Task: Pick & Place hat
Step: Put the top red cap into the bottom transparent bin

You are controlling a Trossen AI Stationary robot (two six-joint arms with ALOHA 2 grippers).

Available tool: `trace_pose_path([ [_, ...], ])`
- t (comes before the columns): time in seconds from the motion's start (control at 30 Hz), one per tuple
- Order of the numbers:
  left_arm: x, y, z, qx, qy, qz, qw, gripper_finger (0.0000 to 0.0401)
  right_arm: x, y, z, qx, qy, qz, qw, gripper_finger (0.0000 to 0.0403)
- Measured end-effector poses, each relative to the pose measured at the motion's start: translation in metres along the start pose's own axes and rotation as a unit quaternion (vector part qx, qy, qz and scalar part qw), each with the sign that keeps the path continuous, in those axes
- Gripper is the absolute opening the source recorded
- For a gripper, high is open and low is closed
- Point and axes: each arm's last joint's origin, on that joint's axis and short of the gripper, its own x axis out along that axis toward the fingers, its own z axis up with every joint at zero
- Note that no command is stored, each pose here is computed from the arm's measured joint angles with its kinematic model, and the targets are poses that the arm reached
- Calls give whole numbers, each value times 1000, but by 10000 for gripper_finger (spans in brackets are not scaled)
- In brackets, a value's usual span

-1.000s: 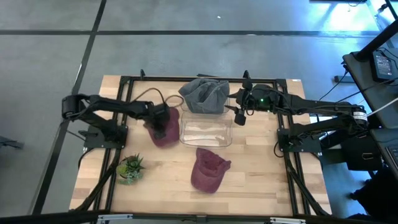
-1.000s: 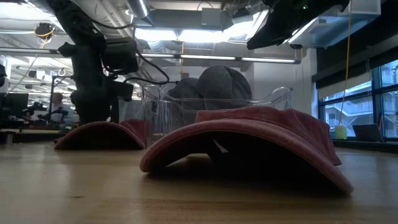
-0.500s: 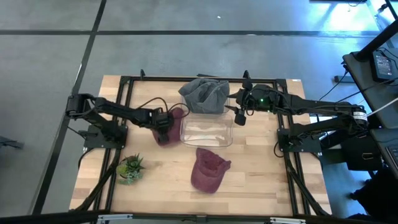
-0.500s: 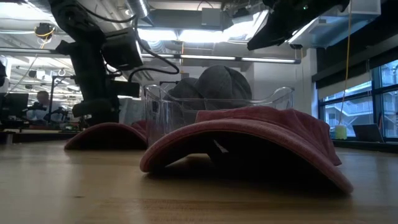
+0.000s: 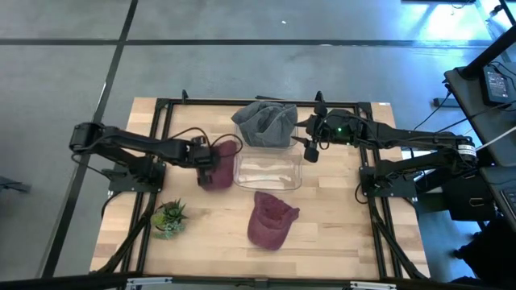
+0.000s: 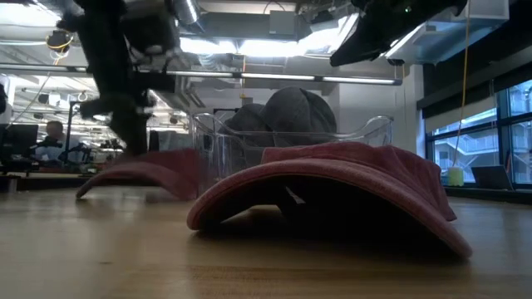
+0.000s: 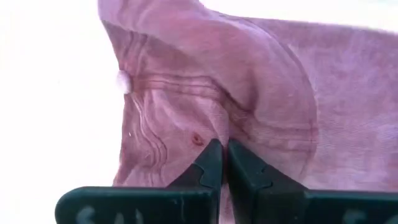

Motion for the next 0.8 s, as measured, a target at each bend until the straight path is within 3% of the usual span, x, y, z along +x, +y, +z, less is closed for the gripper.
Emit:
trace_pose_path([
  [0.23,-47,2,13,22,-44,60,997,7,1,-1,7,6,-38,-8,999,206],
  [0.43,-76,-3,22,57,-86,114,988,6,6,0,14,8,-77,19,997,206],
  [0.6,-95,-10,29,108,-122,161,974,5,11,1,22,67,-103,54,991,206],
  [0.8,-120,-18,42,164,-181,227,943,5,19,1,45,73,-124,116,983,206],
])
